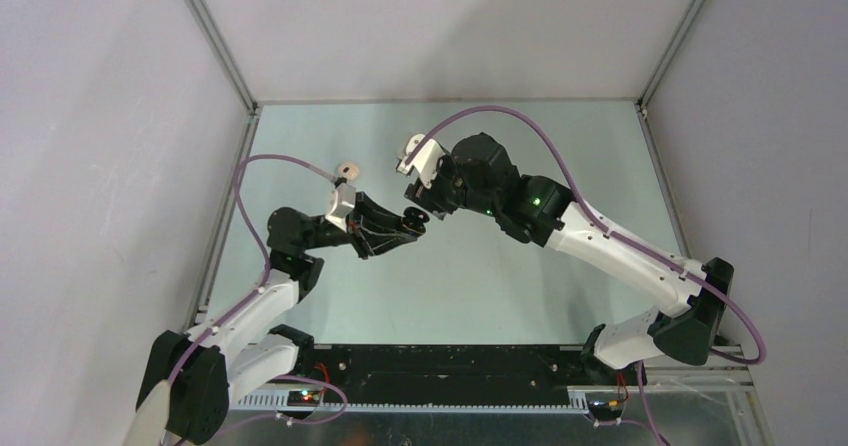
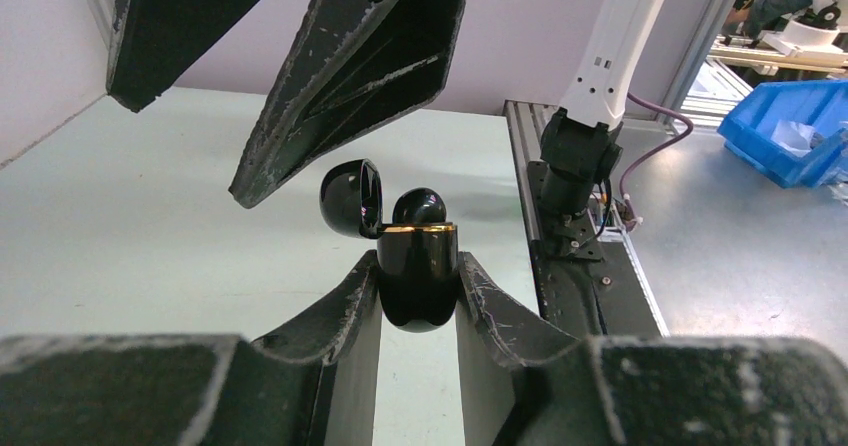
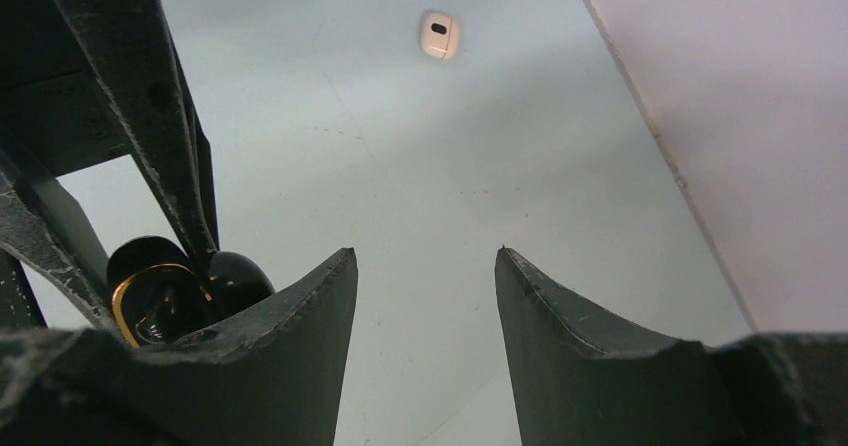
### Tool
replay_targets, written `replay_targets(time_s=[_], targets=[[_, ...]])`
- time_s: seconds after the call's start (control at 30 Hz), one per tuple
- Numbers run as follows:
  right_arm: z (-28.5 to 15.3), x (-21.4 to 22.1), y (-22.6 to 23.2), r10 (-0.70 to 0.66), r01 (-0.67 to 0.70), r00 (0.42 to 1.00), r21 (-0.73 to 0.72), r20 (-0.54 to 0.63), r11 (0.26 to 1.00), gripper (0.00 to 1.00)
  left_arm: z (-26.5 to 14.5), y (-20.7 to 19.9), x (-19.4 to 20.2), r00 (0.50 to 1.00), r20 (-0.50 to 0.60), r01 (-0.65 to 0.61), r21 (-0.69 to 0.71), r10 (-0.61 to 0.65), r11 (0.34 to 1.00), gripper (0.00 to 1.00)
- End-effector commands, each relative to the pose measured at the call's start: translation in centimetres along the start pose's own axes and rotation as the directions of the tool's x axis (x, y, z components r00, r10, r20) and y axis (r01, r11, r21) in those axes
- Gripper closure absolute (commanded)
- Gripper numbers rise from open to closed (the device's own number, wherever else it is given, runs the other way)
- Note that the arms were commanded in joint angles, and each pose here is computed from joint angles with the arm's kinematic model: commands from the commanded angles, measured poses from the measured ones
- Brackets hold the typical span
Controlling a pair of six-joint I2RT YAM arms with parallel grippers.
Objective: Insert the wireless bluetooth earbuds into the charging case
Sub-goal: Close the charging case.
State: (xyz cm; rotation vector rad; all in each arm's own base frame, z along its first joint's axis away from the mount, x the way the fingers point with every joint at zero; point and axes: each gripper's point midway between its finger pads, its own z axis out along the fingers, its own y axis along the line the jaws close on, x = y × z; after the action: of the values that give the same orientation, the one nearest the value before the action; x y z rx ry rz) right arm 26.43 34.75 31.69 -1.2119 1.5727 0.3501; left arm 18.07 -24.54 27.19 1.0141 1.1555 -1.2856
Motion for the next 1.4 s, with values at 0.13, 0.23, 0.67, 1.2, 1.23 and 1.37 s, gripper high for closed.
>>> replay_targets(time_s=[0.13,0.23,0.67,1.2,1.23,1.37], targets=[[-0.5,-1.5,1.1,-0.004,0.009,0.998,-0.086,0.057,0.996,0.42,0.0,-0.7,0.3,0.999,-0.013,-0.046,0.034,0.046,0.998,1.00],[-0.7,-1.3,1.6,-0.005,0.012,0.998,-0.116,0.059,0.993,0.42,0.0,-0.7,0.3,0.999,-0.014,-0.044,0.034,0.045,0.998,1.00],[-1.2,-1.0,3.3,0.019,-0.006,0.998,-0.211,0.061,0.977,0.42,0.0,-0.6,0.3,0.999,-0.017,-0.046,0.032,0.047,0.998,1.00],[-4.3,-1.6,2.5,-0.002,0.024,0.994,-0.202,0.107,0.979,0.36,0.2,-0.1,0.3,0.999,-0.015,-0.037,0.011,0.037,0.999,1.00],[-4.9,-1.6,1.6,0.010,0.011,0.993,-0.183,0.115,0.983,0.35,0.3,0.1,0.3,0.999,-0.012,-0.035,0.004,0.036,0.999,1.00],[-6.6,-1.8,-0.8,0.071,-0.047,0.986,-0.158,0.151,0.986,0.32,0.4,1.5,0.0,1.000,0.006,-0.001,-0.066,0.001,0.998,1.00]])
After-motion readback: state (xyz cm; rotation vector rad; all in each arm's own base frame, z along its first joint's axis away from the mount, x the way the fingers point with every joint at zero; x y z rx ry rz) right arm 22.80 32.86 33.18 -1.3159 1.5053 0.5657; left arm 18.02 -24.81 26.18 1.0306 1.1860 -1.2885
